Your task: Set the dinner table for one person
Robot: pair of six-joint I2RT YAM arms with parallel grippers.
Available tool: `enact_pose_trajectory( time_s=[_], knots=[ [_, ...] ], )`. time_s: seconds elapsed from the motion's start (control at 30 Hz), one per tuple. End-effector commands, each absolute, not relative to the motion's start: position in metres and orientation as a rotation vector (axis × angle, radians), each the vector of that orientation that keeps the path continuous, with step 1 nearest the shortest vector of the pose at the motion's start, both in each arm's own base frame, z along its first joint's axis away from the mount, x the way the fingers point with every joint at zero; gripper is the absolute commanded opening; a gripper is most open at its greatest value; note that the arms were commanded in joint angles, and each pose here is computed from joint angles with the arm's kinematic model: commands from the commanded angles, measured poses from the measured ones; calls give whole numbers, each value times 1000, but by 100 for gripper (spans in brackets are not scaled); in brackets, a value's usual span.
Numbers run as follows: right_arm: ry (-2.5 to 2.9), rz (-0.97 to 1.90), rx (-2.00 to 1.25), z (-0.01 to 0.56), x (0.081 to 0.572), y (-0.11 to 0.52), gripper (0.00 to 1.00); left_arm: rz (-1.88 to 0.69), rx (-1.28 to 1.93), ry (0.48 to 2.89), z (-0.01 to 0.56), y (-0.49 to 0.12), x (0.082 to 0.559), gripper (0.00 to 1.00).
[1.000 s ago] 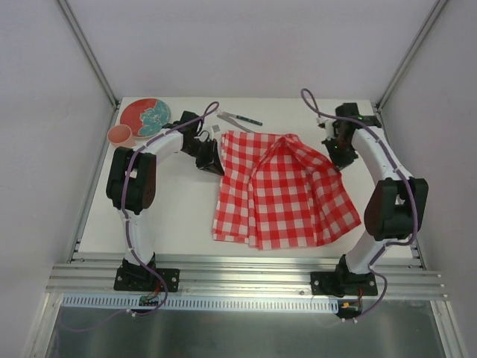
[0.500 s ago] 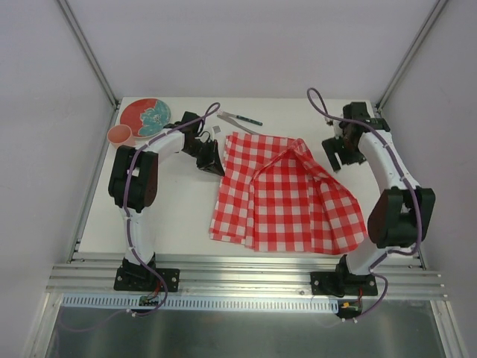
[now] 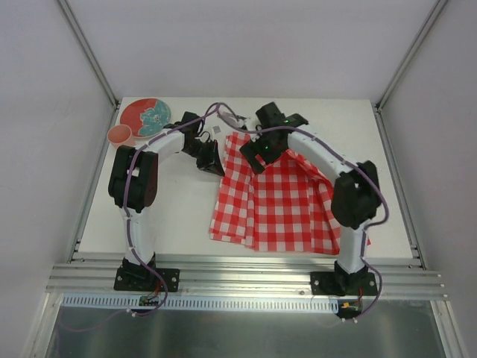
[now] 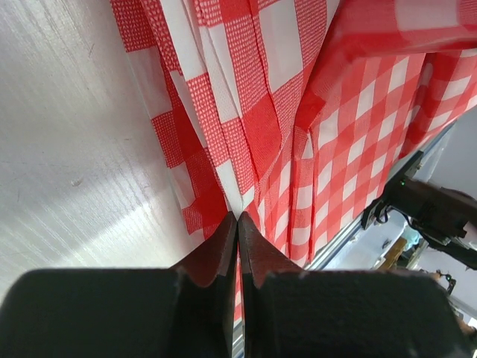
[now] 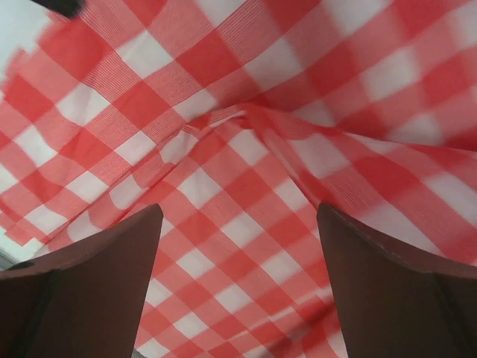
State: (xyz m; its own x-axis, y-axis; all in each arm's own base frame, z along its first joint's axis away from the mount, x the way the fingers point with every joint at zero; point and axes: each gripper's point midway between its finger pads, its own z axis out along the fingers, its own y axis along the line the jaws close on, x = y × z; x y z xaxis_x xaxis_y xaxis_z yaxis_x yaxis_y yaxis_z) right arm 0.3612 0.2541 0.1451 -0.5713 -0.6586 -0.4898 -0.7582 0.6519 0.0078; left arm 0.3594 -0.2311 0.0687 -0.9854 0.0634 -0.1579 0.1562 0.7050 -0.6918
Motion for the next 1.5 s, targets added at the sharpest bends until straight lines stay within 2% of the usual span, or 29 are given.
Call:
enact_pose_trajectory(
  time_s=[0.0, 0.27, 0.6, 0.77, 0.87, 0.93, 1.17, 1.2, 1.23, 1.33, 1.47],
  knots=[
    [2581, 363, -1199, 104, 330, 269, 88, -1151, 190, 2742, 90, -230, 358, 0],
    [2613, 348, -1290, 72, 323, 296, 84, -1160, 170, 2734, 93, -226, 358, 0],
    [2622, 351, -1416, 55, 276, 316, 80, -1187, 136, 2724, 96, -227, 363, 0],
    [2619, 295, -1430, 48, 281, 312, 79, -1199, 123, 2722, 97, -226, 364, 0],
    [2622, 267, -1439, 45, 283, 306, 73, -1202, 119, 2724, 96, -226, 364, 0],
    [2634, 260, -1444, 39, 280, 302, 62, -1204, 118, 2722, 96, -227, 365, 0],
    [2660, 278, -1457, 29, 275, 297, 31, -1202, 120, 2721, 96, -226, 364, 0],
    [2655, 272, -1462, 29, 276, 297, 13, -1200, 119, 2723, 95, -226, 364, 0],
    [2651, 265, -1465, 28, 277, 297, 0, -1202, 119, 2724, 95, -226, 363, 0],
    [2635, 204, -1459, 37, 285, 286, 0, -1201, 120, 2720, 96, -226, 364, 0],
    [2604, 125, -1328, 89, 303, 236, 0, -1194, 122, 2722, 95, -225, 364, 0]
  ],
)
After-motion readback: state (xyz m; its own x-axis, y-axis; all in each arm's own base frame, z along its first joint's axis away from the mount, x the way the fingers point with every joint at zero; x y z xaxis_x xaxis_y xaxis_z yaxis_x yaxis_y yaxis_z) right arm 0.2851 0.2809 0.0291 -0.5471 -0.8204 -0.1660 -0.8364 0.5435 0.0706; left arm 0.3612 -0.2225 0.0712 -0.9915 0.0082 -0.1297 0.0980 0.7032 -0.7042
